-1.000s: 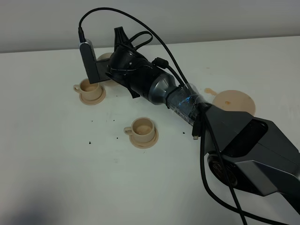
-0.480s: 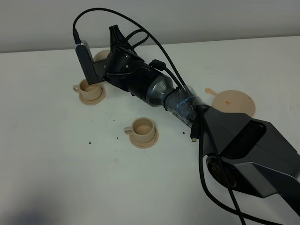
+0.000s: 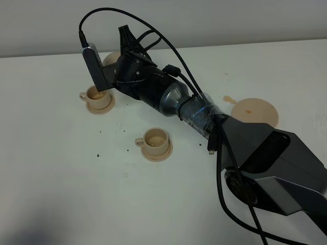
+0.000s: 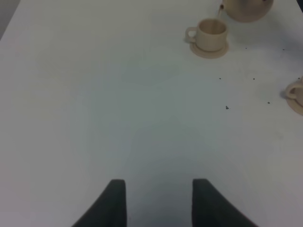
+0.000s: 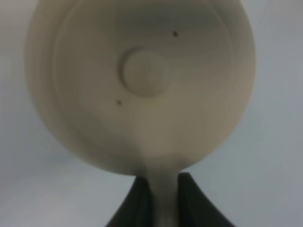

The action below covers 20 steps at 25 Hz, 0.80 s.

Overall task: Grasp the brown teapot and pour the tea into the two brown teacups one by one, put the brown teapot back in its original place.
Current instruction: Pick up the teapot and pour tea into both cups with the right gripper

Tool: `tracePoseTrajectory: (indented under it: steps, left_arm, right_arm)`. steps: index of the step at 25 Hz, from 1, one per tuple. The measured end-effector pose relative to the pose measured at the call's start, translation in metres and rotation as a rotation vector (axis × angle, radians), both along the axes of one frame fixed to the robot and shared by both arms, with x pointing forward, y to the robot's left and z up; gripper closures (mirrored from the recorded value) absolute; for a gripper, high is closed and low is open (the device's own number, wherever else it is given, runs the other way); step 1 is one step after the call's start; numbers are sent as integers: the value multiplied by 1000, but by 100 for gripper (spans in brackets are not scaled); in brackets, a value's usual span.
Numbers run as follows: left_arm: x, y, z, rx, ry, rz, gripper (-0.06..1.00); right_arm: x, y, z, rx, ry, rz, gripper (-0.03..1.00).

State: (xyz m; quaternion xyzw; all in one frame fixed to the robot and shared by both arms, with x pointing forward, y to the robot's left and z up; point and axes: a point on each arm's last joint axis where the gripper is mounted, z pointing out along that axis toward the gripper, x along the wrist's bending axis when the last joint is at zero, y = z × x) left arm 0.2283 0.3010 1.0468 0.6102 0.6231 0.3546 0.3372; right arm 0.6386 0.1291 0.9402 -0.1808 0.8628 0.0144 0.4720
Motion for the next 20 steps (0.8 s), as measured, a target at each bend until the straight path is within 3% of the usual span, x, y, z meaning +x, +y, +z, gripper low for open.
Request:
tracePoseTrajectory:
  steps: [20]
  left_arm:
    - [0,0,0,0,0,0,57]
  right_arm:
    - [2,0,4,-29,-56,21,85]
